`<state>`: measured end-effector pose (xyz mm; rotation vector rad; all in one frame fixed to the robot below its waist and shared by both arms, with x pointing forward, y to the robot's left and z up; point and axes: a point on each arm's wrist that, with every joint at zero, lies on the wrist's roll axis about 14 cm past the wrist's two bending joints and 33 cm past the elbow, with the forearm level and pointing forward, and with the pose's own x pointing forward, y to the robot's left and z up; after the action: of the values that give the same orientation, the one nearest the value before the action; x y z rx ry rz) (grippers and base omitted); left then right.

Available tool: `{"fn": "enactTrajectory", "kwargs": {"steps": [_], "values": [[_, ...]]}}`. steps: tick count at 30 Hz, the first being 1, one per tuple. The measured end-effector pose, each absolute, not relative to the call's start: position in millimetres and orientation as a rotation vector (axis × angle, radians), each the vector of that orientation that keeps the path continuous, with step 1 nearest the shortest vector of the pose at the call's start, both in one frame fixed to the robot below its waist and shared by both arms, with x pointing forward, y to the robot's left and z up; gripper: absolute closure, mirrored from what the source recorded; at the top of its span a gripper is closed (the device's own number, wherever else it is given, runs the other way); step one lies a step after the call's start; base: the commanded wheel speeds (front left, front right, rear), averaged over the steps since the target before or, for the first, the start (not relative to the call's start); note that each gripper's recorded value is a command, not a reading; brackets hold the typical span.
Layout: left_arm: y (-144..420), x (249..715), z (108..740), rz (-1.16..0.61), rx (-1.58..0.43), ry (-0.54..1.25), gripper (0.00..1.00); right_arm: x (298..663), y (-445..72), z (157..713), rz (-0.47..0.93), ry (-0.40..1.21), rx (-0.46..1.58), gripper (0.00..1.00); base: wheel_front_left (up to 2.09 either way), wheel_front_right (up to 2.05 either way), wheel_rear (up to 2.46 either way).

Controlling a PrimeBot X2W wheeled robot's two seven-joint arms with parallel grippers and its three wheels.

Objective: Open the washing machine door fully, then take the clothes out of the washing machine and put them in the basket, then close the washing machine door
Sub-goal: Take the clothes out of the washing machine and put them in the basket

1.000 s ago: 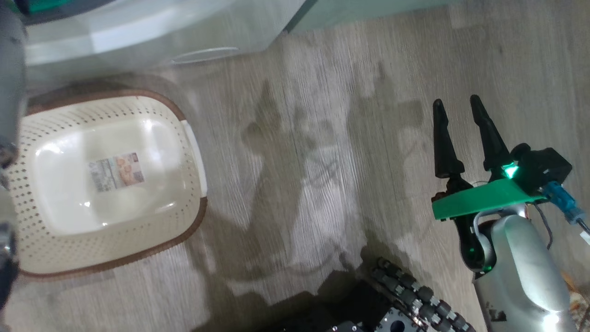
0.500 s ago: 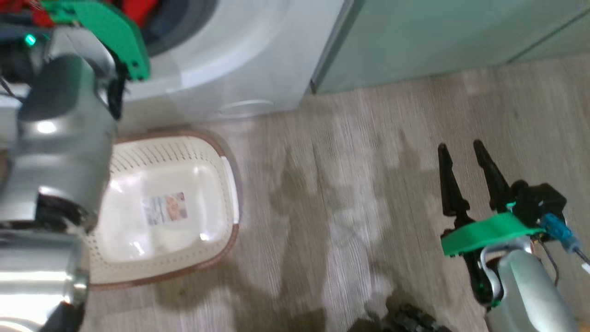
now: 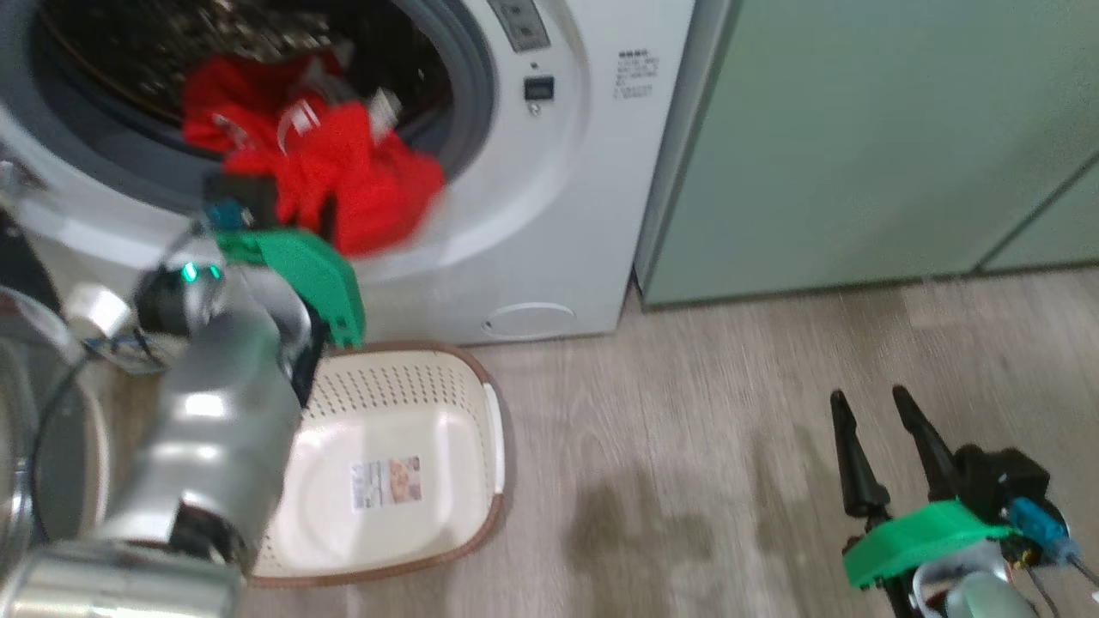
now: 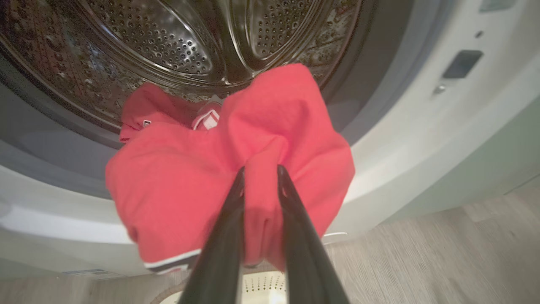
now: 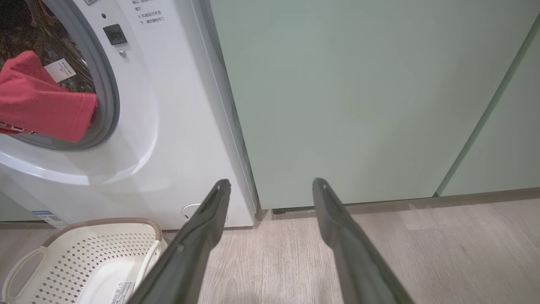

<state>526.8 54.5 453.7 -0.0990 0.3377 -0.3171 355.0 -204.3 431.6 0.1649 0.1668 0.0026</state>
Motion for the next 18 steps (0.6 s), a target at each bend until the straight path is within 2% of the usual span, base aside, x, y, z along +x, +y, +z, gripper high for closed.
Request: {"fn": "enactTrajectory", "kwargs": {"steps": [9,18], "values": [[81.7,462.0,422.0,-0.283,-0.076,0.419,1.0,344.5,-188.3,443.3,0.052,0.13,0.173,0.0,0.0,0.0,0.0],[92.0,401.5,352.3,-0.269,-0.092,0.647,1.0,349.5,-184.1,439.8,0.075,0.144,0.162,0.0,0.0,0.0,0.0]]}}
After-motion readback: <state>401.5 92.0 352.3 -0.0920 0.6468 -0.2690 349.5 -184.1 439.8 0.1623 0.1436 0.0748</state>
